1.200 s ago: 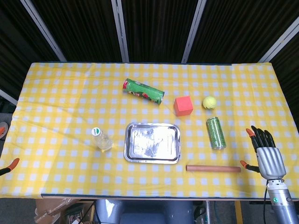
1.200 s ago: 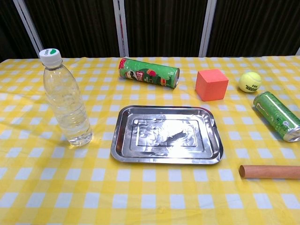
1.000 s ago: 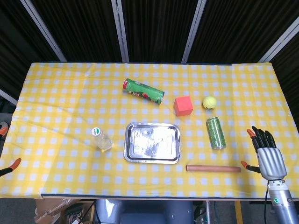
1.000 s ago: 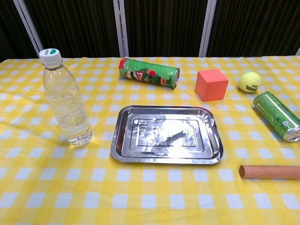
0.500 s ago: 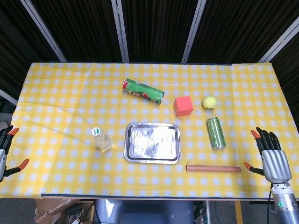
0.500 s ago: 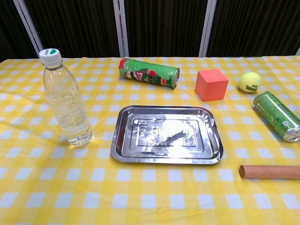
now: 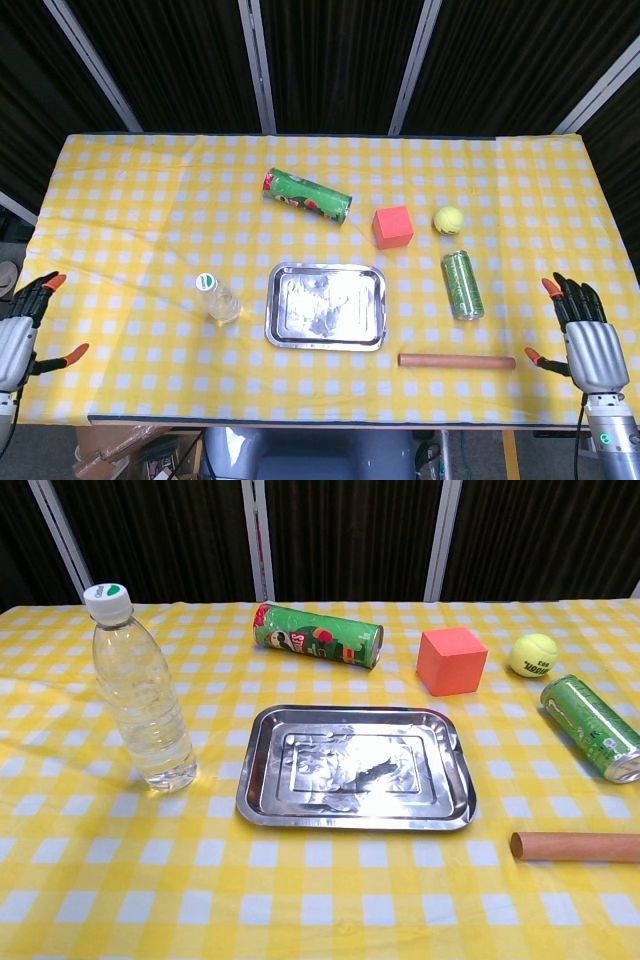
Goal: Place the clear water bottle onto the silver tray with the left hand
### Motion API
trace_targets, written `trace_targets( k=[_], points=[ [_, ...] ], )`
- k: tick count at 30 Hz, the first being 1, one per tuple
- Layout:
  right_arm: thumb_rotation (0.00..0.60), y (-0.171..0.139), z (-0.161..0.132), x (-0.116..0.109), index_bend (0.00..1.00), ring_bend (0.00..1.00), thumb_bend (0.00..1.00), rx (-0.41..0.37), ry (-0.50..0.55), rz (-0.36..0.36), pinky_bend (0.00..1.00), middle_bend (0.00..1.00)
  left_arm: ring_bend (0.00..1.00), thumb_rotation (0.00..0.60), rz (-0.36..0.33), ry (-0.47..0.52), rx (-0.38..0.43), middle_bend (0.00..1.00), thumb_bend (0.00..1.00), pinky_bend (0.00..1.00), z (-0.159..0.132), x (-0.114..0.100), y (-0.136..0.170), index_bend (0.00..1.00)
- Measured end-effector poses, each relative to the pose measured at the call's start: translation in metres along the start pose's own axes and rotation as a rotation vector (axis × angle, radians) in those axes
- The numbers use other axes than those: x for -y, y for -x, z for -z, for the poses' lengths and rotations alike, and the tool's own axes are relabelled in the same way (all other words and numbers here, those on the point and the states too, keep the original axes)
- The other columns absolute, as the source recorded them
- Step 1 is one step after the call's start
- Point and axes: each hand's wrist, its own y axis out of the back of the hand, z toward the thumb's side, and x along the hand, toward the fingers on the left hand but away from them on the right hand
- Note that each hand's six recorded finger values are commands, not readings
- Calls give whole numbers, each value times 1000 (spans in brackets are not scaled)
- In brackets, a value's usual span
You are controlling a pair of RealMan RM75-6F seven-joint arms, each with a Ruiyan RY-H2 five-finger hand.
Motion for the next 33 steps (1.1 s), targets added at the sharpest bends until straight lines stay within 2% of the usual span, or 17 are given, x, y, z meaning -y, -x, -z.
trace_targets(
  k=[5, 8, 11, 14, 16, 24, 33],
  points=[
    [600, 0, 4, -3, 54, 0, 50, 8, 14, 0, 0, 0, 0, 600, 139, 353, 35, 38, 217, 0, -16, 20, -11, 73],
    [600, 0, 5, -3, 54, 0, 50, 10, 18, -2, 0, 0, 0, 600, 202, 533, 32, 55, 217, 0, -23, 31, -19, 78],
    [600, -1, 4, -4, 54, 0, 50, 8, 21, -2, 0, 0, 0, 600, 280, 628, 33, 66, 217, 0, -35, 50, -31, 90],
    [600, -1, 5, -4, 54, 0, 49, 10, 25, -1, 0, 0, 0, 600, 349, 660, 36, 71, 217, 0, -47, 71, -41, 92],
    [600, 0, 6, -5, 54, 0, 50, 14, 26, 0, 0, 0, 0, 600, 359, 683, 40, 73, 217, 0, -53, 80, -46, 93],
    [600, 0, 12, -10, 54, 0, 49, 31, 49, 11, 0, 0, 0, 600, 328, 779, 45, 75, 217, 0, -82, 116, -66, 94],
    [600, -1, 14, -13, 54, 0, 50, 32, 67, 14, 0, 0, 0, 600, 326, 777, 83, 87, 217, 0, -118, 145, -77, 107]
  ],
)
